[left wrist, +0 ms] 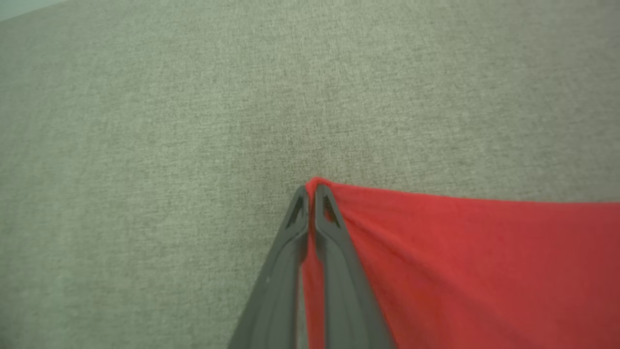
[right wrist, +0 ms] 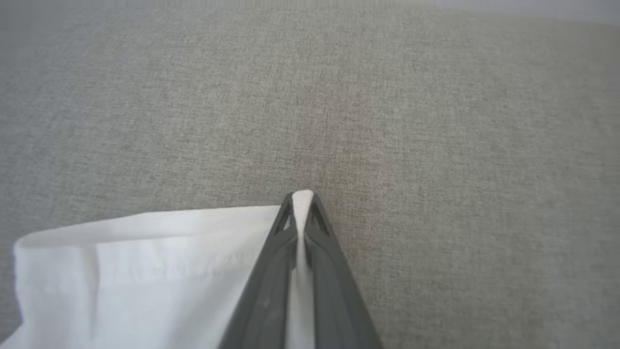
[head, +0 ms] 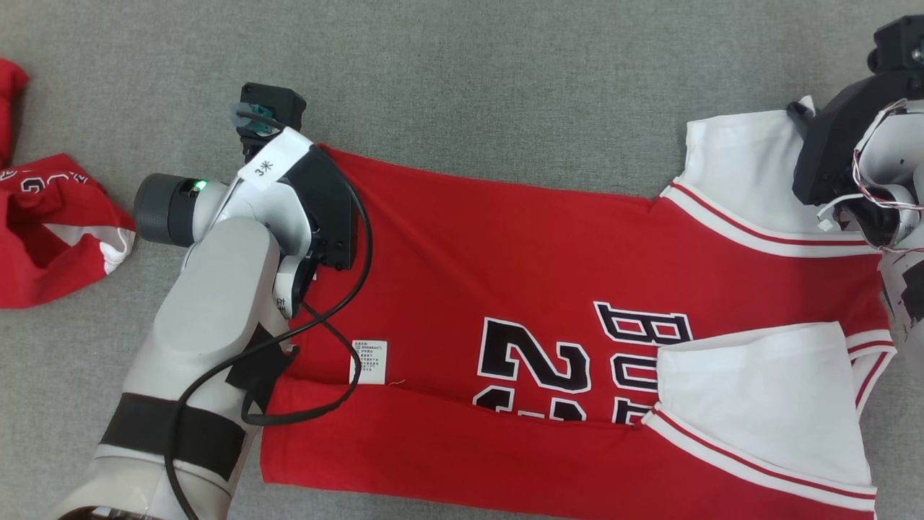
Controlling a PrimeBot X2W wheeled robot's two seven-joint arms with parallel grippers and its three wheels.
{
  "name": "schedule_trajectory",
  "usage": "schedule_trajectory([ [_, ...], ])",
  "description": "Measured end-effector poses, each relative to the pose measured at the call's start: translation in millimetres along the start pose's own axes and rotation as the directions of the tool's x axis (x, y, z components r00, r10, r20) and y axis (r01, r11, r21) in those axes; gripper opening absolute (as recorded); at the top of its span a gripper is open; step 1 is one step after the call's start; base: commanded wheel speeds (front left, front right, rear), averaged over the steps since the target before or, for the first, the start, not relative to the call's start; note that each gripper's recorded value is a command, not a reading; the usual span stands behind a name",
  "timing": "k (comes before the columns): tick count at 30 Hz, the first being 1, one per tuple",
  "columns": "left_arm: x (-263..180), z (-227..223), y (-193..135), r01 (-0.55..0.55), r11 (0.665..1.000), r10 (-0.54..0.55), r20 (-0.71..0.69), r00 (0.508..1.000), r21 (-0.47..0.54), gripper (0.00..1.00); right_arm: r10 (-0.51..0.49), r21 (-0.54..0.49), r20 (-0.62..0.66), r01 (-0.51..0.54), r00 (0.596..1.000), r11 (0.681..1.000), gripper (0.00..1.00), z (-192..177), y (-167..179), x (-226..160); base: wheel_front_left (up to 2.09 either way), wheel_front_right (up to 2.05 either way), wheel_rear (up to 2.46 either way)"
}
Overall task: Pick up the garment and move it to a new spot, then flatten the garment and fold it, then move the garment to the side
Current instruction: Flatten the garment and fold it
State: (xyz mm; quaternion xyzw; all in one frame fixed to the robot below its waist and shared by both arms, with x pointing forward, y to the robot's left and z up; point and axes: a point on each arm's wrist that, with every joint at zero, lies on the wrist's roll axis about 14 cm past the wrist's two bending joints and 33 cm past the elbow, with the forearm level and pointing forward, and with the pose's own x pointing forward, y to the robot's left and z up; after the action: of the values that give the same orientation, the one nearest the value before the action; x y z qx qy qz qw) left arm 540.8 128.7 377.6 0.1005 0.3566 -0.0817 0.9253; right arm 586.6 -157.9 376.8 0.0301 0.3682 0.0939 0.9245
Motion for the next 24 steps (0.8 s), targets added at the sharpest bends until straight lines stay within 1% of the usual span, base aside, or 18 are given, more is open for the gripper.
schedule_trajectory([
  [4, -1.6, 4.7, 1.1, -0.008, 1.000, 0.008, 0.027, 1.000, -0.010, 0.00, -0.034, 0.003, 0.042, 0.033, 0.999, 0.999, 0.00, 6.8, -7.6, -4.9, 0.00, 0.00, 0.00],
  [9, -5.0, 11.1, 0.6, -0.015, 1.000, 0.016, 0.061, 0.998, -0.013, 0.00, -0.074, 0.017, 0.128, 0.073, 0.989, 0.997, 0.00, 22.0, -17.3, -15.8, 0.00, 0.00, 0.00],
  [10, -5.0, 11.1, 0.6, -0.015, 1.000, 0.016, 0.061, 0.998, -0.013, 0.00, -0.074, 0.017, 0.128, 0.073, 0.989, 0.997, 0.00, 22.0, -17.3, -15.8, 0.00, 0.00, 0.00],
  [17, -13.7, 26.3, 0.5, -0.019, 1.000, 0.020, 0.128, 0.992, -0.011, 0.00, -0.110, 0.032, 0.271, 0.105, 0.956, 0.994, 0.00, 49.3, -26.7, -37.5, 0.00, 0.00, 0.00],
  [24, -25.9, 49.2, -0.5, -0.020, 1.000, 0.021, 0.228, 0.973, -0.006, 0.00, -0.100, 0.033, 0.371, 0.094, 0.923, 0.995, 0.00, 66.2, -22.4, -57.4, 0.00, 0.00, 0.00],
])
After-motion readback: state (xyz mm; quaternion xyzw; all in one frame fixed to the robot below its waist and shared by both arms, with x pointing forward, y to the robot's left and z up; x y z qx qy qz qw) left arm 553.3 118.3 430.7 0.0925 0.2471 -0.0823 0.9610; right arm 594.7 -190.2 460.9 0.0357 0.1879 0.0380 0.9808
